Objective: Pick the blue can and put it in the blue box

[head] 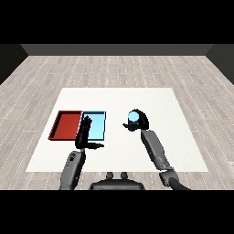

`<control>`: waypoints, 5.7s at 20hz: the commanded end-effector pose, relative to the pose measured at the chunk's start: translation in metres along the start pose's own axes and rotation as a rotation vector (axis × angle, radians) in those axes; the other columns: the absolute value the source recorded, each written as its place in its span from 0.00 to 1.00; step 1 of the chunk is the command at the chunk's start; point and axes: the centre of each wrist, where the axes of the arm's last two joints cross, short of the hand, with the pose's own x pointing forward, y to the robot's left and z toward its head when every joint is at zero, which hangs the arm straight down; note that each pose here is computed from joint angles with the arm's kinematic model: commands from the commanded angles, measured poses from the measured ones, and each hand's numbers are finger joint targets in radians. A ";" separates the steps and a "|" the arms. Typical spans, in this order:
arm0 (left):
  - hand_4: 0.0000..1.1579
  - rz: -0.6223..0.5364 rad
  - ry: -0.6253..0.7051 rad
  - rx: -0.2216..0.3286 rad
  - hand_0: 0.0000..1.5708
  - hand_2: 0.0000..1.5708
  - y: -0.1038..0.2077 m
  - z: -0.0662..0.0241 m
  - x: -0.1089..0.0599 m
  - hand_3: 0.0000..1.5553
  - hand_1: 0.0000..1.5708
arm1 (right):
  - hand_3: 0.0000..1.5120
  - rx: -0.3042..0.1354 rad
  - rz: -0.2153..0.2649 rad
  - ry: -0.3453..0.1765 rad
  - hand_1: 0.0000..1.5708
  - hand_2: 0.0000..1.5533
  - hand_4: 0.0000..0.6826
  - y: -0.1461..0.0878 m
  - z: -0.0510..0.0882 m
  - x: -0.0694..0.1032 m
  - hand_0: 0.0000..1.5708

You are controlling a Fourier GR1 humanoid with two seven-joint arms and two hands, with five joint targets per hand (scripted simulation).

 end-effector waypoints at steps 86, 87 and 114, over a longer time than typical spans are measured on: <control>0.52 -0.112 0.208 -0.020 0.94 0.93 -0.120 -0.0403 -0.043 0.88 0.94 | 0.92 0.242 -0.090 -0.094 0.89 0.93 0.81 0.139 0.031 0.048 0.89; 0.57 -0.144 0.236 0.008 0.91 0.86 -0.105 -0.0407 -0.051 0.67 0.91 | 0.91 0.240 -0.141 -0.071 0.84 0.91 0.75 0.140 0.018 0.046 0.84; 0.97 -0.191 0.189 0.000 1.00 1.00 -0.076 -0.0379 -0.053 0.97 1.00 | 0.00 0.161 -0.172 -0.096 0.00 0.00 0.00 0.092 0.069 0.085 0.00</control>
